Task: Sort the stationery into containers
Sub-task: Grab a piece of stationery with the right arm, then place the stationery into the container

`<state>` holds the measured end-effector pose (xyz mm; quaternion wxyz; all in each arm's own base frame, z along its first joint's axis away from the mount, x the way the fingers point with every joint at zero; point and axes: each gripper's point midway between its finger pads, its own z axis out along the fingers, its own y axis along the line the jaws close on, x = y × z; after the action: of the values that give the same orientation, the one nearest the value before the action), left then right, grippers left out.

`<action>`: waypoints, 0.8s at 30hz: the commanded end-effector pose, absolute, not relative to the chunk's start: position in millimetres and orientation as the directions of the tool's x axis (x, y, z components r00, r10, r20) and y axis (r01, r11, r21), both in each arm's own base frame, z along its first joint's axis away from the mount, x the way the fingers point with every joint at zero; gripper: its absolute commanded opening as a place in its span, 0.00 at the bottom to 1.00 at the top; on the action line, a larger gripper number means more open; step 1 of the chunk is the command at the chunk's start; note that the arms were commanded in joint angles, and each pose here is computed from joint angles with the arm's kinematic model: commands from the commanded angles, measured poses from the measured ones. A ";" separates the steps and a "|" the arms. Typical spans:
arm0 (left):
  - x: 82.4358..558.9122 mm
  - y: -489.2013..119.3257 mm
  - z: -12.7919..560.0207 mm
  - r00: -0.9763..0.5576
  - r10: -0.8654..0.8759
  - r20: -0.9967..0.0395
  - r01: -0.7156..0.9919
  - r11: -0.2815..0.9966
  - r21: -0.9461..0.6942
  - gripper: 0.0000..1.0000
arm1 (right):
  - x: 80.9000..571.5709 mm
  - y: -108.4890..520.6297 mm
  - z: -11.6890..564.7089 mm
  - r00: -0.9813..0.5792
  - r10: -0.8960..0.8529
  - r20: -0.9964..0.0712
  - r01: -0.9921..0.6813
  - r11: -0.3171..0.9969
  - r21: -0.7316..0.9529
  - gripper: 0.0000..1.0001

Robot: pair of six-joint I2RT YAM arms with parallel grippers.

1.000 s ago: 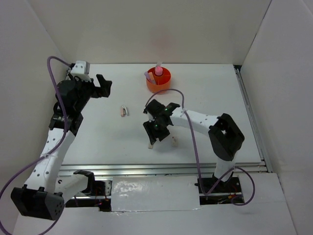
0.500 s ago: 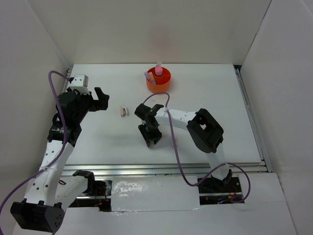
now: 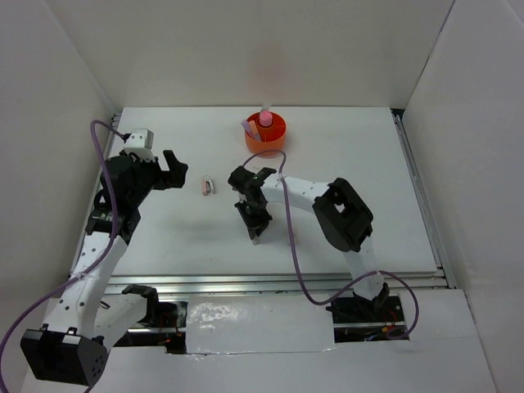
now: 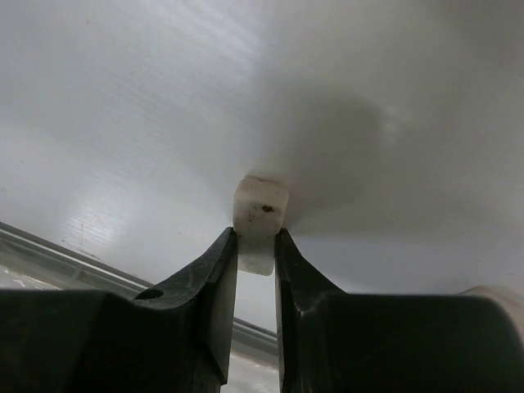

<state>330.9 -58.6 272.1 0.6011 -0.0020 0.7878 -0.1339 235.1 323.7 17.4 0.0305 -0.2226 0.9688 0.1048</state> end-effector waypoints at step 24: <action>378.2 -113.5 306.0 -0.052 -0.073 -0.996 0.508 0.857 -0.090 0.99 | 635.8 156.6 302.3 -0.161 0.197 -0.967 -0.215 0.950 0.229 0.00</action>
<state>372.8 -108.3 287.7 0.6420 0.1341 0.7234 -0.2158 613.1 139.8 248.3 0.5771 0.0050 0.8078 0.1204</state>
